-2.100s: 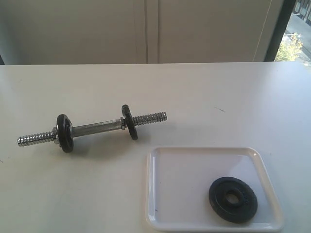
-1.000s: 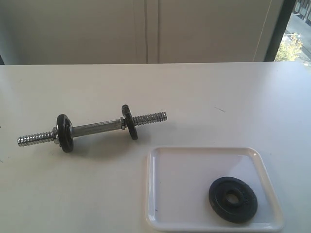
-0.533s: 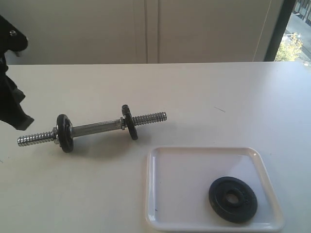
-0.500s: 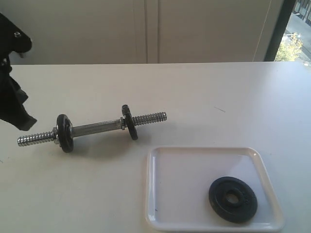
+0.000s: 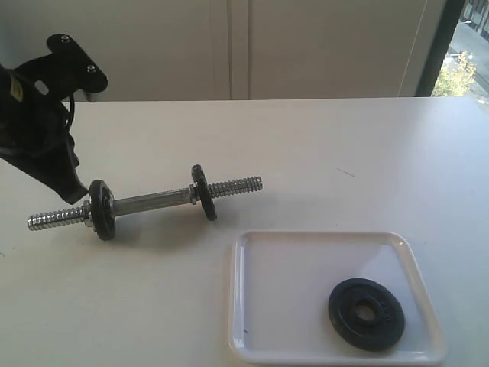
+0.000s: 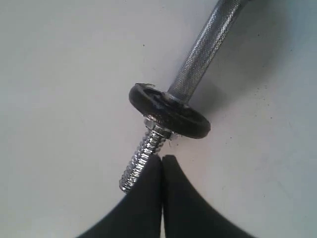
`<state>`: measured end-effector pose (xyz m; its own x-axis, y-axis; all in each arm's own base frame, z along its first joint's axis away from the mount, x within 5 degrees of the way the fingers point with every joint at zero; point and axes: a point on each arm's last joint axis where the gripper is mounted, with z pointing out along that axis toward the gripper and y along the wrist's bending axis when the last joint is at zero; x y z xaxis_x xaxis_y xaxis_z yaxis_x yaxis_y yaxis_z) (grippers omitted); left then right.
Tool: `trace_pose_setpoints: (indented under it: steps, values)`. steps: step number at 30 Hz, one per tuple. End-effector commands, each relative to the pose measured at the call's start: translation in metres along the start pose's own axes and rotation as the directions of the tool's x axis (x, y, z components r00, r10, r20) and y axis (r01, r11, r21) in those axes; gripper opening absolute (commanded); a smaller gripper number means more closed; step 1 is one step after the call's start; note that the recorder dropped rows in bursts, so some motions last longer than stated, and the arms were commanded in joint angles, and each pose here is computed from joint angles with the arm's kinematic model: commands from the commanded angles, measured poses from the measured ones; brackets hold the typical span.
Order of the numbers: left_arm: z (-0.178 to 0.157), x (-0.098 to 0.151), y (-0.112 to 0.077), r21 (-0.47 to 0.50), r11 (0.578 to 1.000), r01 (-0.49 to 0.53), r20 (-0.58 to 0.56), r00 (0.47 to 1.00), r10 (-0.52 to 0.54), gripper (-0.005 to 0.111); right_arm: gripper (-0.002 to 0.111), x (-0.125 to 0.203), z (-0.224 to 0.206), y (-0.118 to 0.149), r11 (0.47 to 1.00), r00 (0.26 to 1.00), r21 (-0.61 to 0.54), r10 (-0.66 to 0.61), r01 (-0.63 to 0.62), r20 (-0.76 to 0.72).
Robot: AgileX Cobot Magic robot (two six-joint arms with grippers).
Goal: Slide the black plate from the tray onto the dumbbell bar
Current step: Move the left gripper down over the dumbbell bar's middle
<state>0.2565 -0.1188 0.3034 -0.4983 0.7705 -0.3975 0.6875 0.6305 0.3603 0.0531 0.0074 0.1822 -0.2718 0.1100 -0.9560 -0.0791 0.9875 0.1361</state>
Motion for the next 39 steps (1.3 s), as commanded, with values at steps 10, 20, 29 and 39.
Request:
trace_pose_setpoints:
  steps: [10,20,29,39]
  values:
    - [-0.004,-0.042,0.011,0.185,0.971,-0.152,-0.099,0.980,0.172,0.000,0.000,0.000,0.000,0.000,1.000,1.000,-0.007,-0.001,0.001,0.009]
    - [0.013,-0.061,0.014,0.228,0.947,-0.225,-0.082,0.965,0.249,0.000,0.000,0.000,0.000,0.000,1.000,1.000,-0.007,-0.001,0.001,0.009]
    - [0.042,-0.071,0.014,0.201,0.934,-0.294,-0.032,0.951,0.307,0.000,0.000,0.000,0.000,0.000,1.000,1.000,-0.007,-0.001,0.001,0.009]
    - [0.059,-0.073,0.012,0.207,0.898,-0.387,-0.014,0.917,0.399,0.009,0.000,0.000,0.000,0.000,1.000,1.000,-0.007,-0.001,0.001,0.009]
